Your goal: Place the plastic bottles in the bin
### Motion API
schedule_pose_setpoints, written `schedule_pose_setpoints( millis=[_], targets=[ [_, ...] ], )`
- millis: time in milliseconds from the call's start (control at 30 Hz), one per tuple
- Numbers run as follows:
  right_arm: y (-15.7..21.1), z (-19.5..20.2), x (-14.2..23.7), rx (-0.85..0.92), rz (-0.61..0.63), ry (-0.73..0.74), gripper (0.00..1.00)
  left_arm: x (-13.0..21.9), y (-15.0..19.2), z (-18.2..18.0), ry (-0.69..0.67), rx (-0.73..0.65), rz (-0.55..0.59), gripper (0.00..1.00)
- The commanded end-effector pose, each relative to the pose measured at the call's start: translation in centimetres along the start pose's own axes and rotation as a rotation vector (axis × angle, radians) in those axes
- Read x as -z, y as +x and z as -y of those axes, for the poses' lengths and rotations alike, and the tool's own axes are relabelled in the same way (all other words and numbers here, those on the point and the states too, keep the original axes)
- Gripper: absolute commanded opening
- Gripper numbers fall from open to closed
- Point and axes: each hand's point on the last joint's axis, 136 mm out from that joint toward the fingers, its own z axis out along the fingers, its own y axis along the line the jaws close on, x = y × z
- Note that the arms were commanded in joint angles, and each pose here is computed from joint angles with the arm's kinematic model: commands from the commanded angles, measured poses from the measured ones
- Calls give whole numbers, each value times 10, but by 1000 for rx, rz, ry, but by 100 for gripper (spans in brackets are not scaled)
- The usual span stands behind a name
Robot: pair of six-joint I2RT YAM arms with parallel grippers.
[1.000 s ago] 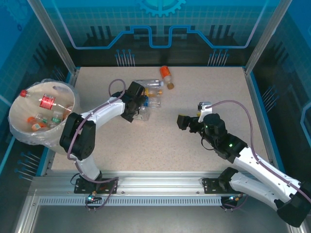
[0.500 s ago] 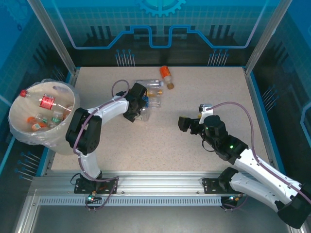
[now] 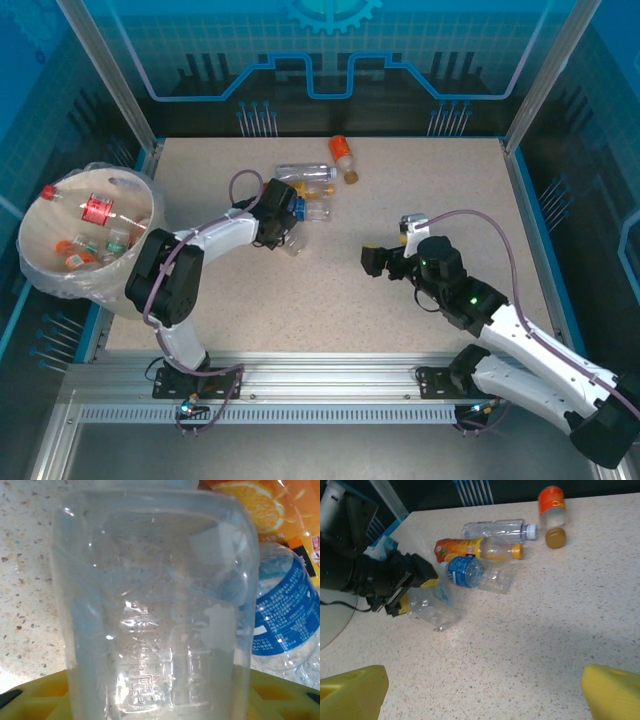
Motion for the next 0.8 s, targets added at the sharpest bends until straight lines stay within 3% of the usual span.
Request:
schedule_pose_setpoints(
  millis=[0,433,767],
  targets=[
    [-9,-17,-1,72,11,-82,100,1,-3,-7,14,-96,3,55],
    [-9,-42,-14,165,7,-157,100,42,-10,5,188,-351,66,46],
    [-19,-61,-25,206,6,-209,100,128,-30,23,341,-454,153,44]
  ],
)
